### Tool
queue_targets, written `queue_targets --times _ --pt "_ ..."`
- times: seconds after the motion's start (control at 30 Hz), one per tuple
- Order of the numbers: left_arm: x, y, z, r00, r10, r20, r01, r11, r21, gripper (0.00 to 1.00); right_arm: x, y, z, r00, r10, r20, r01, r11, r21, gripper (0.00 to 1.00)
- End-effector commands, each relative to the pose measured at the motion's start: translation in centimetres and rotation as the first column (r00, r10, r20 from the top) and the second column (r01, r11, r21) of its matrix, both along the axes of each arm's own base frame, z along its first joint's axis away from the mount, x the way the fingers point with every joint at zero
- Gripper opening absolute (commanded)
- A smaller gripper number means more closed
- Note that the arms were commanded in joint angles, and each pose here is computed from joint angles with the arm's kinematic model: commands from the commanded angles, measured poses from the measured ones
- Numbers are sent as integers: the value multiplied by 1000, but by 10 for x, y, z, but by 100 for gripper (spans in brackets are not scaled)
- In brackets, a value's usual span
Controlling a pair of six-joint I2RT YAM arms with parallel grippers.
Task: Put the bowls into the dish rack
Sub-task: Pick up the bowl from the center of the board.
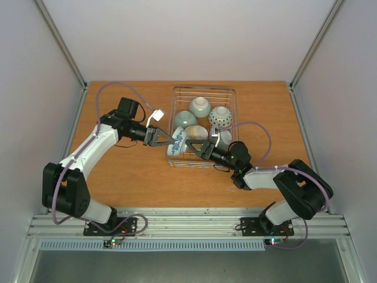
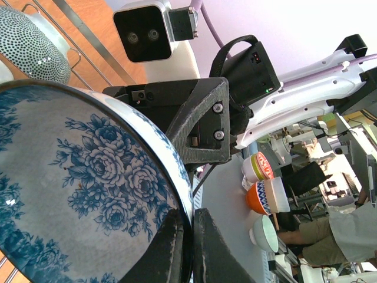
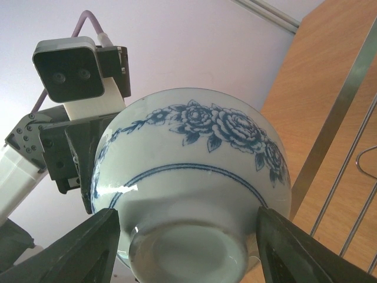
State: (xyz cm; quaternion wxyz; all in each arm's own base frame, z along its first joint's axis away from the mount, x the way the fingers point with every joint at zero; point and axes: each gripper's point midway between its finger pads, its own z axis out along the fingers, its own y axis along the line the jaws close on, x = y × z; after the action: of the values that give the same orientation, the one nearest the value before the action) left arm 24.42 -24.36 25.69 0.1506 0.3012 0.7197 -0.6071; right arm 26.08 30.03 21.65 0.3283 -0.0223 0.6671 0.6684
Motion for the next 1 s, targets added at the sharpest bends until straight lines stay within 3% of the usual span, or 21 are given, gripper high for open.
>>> queue_targets --times 0.0,0.97 --pt "-2 -2 13 998 -24 61 27 999 -44 0 -9 3 12 998 43 48 -45 999 31 65" --pt "-1 -1 14 998 -22 65 25 999 -46 0 -16 10 -2 997 68 33 -69 998 15 60"
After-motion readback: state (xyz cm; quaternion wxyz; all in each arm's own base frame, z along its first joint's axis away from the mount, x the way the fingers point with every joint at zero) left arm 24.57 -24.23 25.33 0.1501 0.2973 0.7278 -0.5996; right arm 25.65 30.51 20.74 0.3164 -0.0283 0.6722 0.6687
